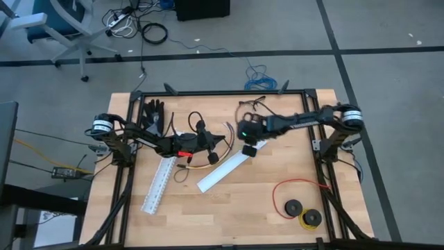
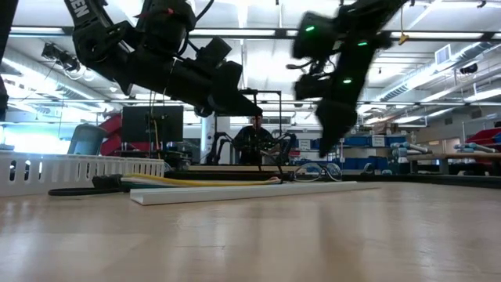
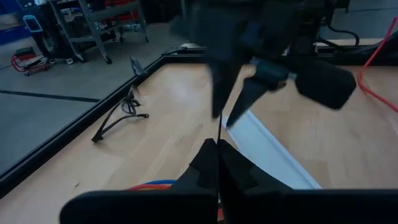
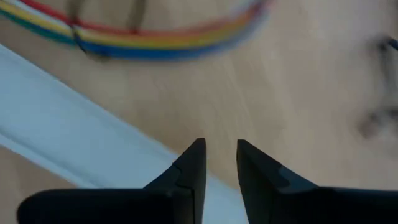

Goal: Ziptie cables
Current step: Wrap the cables together using a zip tie

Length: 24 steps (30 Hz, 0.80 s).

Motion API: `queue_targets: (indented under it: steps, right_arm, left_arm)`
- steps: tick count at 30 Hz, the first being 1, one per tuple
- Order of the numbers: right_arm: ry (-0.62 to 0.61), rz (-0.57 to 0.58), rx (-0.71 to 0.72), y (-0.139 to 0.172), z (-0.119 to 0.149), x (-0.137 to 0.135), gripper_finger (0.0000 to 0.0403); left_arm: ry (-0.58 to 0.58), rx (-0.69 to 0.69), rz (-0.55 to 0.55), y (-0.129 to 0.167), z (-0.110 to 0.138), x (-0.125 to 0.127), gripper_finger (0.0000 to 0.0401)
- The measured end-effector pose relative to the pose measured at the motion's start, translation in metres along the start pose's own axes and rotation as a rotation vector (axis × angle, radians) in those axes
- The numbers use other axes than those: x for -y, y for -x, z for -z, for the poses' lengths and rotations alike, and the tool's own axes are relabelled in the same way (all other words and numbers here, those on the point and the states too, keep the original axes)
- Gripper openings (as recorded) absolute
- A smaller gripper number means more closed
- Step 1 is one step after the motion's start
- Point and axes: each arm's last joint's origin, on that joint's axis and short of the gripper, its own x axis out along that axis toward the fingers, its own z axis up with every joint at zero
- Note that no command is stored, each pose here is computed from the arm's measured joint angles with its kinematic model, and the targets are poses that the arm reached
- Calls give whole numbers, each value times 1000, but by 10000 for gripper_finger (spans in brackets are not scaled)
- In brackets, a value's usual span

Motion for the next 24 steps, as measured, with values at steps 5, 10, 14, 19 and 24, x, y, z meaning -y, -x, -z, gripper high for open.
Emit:
queue_targets:
  steps: [5, 10, 14, 19, 24]
  right_arm:
    - [-178, 21, 142, 23, 48, -14, 58]
    - [-384, -132, 653, 19, 67, -27, 56]
    - [-354, -130, 923, 9, 68, -25, 54]
    - [-238, -68, 904, -12, 48, -31, 49]
    - [-192, -37, 879, -32, 22, -41, 48]
  left_arm:
    - [1, 2, 2, 0, 0, 0, 0]
    - [11, 25, 2, 0, -3, 0, 0]
    - [30, 56, -18, 0, -6, -1, 0]
    - [34, 62, -26, -2, -11, 0, 0]
    - [18, 36, -48, -7, -15, 0, 0]
